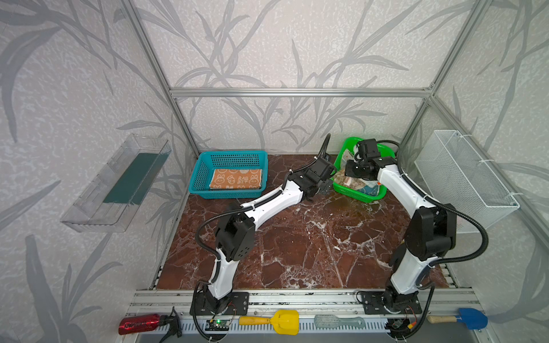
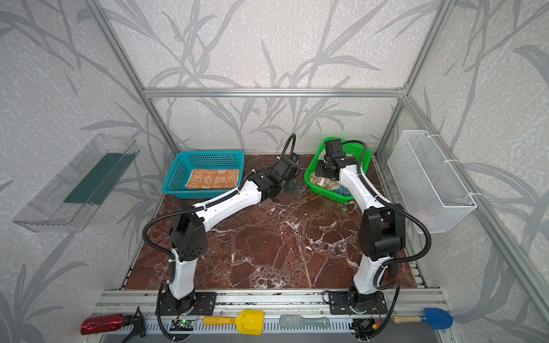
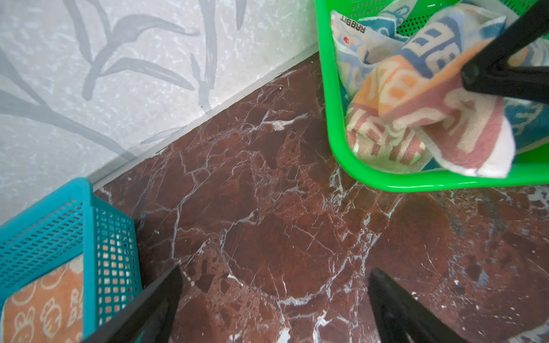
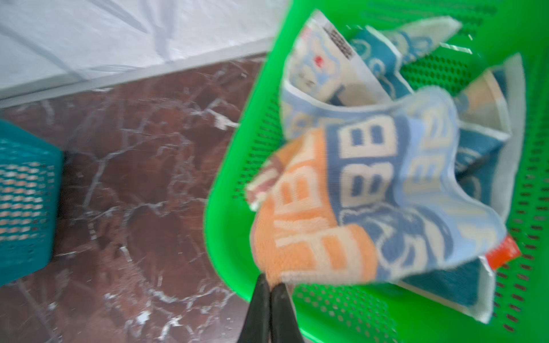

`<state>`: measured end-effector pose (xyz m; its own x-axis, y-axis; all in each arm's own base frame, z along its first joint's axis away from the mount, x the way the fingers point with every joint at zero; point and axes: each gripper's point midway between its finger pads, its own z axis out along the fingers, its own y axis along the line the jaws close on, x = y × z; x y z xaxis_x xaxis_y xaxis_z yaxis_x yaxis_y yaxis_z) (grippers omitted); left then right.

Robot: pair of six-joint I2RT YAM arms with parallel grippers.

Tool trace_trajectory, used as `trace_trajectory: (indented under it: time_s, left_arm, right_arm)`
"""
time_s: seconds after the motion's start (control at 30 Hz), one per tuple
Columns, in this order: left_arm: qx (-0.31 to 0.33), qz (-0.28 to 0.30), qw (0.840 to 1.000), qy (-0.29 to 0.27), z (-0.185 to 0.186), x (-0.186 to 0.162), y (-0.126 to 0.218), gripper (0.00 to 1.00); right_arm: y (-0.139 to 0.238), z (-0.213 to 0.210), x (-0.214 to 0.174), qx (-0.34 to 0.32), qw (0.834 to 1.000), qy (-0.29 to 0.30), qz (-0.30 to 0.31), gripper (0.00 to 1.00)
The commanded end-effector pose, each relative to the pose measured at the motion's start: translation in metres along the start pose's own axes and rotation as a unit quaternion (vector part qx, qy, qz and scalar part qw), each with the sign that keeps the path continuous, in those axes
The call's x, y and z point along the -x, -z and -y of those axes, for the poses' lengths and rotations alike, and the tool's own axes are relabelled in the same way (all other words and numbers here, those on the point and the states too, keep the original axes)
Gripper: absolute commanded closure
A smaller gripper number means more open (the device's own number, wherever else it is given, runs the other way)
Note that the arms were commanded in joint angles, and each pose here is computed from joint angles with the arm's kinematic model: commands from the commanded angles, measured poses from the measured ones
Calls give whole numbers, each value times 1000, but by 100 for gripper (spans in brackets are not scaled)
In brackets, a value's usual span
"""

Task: Fold and stack the towels
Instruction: 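Reach both grippers into the green basket and grasp the striped towel, then pull the striped towel out of the green basket onto the table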

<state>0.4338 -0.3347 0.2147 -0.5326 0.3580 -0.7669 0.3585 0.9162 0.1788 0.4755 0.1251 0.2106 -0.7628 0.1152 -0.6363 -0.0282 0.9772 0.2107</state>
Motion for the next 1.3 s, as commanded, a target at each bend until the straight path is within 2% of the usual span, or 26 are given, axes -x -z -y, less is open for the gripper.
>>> trace_trajectory:
  time_s: [0.0,0.13,0.23,0.37,0.47,0.57,0.8,0.9,0.97,1.03,1.17,1.27]
  left_arm:
    - [5,9,992,128,-55,6,34,1]
    - [15,34,982,186,-99,-5,72,1]
    - [28,64,975,211,-125,-13,112,1]
    - [46,78,960,266,-159,-45,152,1]
    - [64,73,951,294,-180,-76,176,1]
    - [84,59,945,312,-197,-103,188,1]
    - [30,2,932,360,-176,-144,168,1]
    - [9,-20,928,373,-164,-155,157,1]
    - [2,-32,926,375,-159,-163,153,1]
    - [4,-43,925,377,-158,-172,150,1]
    - [-1,-66,924,376,-151,-186,141,1]
    - [-38,-79,927,366,-135,-188,129,1]
  right_arm:
    - [72,-70,27,58,994,62,65,100]
    - [122,-145,34,119,982,116,92,100]
    - [138,-192,29,155,973,145,93,100]
    - [148,-230,18,190,966,155,85,100]
    - [128,-254,-12,200,964,167,52,100]
    - [88,-262,-53,197,967,164,-2,100]
    - [-10,-256,-160,191,963,116,-148,95]
    - [-31,-256,-186,192,956,112,-191,88]
    - [-36,-255,-190,192,955,112,-197,73]
    - [-34,-252,-185,197,955,107,-197,59]
    - [-16,-237,-159,210,959,89,-169,43]
    - [0,-219,-152,206,962,90,-153,37]
